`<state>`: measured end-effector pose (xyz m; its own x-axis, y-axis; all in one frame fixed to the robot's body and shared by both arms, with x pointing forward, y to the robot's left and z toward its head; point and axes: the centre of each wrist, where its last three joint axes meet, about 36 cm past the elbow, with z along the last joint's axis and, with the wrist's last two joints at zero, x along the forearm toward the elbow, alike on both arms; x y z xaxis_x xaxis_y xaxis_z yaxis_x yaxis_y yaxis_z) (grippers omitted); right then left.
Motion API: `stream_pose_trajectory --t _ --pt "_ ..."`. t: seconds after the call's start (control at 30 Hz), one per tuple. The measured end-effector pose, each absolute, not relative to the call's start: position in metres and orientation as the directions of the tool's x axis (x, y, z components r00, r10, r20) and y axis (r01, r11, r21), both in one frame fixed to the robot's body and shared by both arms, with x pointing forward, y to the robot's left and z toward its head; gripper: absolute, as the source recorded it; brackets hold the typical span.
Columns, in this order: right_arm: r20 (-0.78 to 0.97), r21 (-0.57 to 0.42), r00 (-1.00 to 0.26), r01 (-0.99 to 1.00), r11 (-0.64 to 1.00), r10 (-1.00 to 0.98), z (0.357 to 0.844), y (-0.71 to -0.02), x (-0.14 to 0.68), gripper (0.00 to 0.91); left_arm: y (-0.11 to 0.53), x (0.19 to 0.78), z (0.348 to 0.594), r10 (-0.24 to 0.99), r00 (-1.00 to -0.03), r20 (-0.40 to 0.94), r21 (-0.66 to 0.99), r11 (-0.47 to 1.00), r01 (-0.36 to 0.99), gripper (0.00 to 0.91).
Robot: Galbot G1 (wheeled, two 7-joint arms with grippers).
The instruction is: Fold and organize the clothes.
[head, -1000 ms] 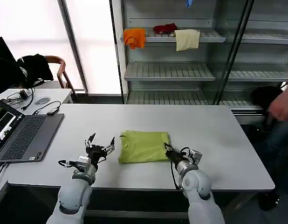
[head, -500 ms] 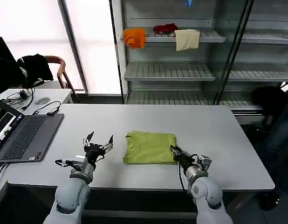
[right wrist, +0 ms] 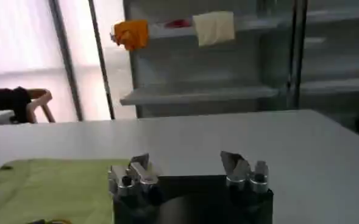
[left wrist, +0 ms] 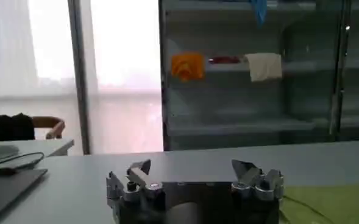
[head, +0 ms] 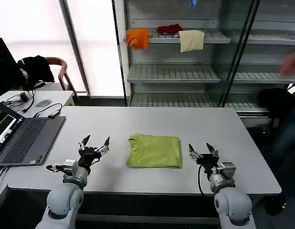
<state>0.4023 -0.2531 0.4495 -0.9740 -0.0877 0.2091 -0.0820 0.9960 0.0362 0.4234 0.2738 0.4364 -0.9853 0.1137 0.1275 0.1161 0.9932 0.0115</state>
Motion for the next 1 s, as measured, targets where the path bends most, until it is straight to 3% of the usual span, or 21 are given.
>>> stream_pose_trajectory --t 0.27,0.47,0.7,1.0 --pt "0.177 -0.121 -0.984 -0.029 0.992 -0.007 0.45 -0.284 0.383 0.907 0.274 0.419 0.437 0.129 -0.983 0.134 -0.035 0.992 0.125 0.907" --pt "0.177 -0.177 -0.984 0.003 0.984 0.035 0.45 -0.299 0.371 0.907 0.272 0.413 0.439 0.141 -0.981 0.136 -0.056 0.989 0.134 0.907" --pt "0.192 -0.193 -0.981 0.005 0.981 0.043 0.448 -0.308 0.366 0.907 0.27 0.409 0.439 0.161 -0.976 0.144 -0.088 0.985 0.149 0.907" --pt "0.204 -0.138 -0.979 -0.044 0.989 -0.015 0.452 -0.309 0.367 0.907 0.266 0.406 0.438 0.187 -0.972 0.142 -0.1 0.98 0.173 0.907"
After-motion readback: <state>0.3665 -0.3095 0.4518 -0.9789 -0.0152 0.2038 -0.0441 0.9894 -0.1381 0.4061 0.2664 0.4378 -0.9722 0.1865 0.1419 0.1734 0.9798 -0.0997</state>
